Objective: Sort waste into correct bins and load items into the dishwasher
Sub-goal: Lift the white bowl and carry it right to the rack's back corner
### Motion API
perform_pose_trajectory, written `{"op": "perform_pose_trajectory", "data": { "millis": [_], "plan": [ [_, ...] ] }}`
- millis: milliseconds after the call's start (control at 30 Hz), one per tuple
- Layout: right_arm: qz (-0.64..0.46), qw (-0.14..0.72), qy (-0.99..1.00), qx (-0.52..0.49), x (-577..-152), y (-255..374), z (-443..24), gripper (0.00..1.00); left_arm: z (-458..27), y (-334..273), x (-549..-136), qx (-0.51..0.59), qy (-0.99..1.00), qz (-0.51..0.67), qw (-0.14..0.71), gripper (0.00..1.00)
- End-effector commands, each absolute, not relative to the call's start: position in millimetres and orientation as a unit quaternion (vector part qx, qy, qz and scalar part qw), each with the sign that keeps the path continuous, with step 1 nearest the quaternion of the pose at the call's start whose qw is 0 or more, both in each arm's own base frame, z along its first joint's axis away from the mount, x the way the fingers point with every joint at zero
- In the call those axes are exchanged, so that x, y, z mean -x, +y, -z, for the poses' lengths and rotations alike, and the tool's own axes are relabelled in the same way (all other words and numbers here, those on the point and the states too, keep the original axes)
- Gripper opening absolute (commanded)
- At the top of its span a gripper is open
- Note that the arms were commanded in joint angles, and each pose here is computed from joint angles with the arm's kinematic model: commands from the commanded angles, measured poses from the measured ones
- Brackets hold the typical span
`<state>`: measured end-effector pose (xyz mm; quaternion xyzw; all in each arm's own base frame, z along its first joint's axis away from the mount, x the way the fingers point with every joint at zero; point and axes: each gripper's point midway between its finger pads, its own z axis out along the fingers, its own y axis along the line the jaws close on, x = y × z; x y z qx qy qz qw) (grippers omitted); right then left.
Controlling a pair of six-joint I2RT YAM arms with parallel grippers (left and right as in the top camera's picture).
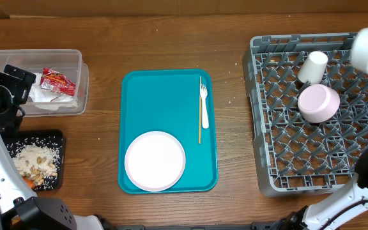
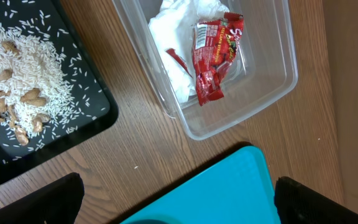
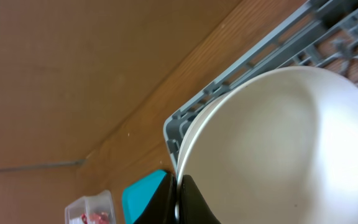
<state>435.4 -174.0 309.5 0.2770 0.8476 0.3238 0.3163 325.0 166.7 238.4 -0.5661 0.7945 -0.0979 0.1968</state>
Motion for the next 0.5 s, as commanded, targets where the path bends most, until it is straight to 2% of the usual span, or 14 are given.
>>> {"op": "perform_pose_trajectory", "data": {
  "millis": [0, 167, 467],
  "plan": [
    [-0.333, 0.339, 0.848, -0.235, -435, -169, -317, 0.04, -243, 166, -326, 0.554, 0.801, 0.098, 0.205, 1.00],
    [-0.344, 0.340, 0.845, -0.227, -452, -172, -284, 0.04, -243, 166, -326, 0.554, 0.801, 0.098, 0.205, 1.00],
    [-0.427, 0.360, 0.801, -0.216, -475, -167, -247, 0.04, -243, 166, -326, 0.554, 0.801, 0.098, 0.205, 1.00]
  ]
}}
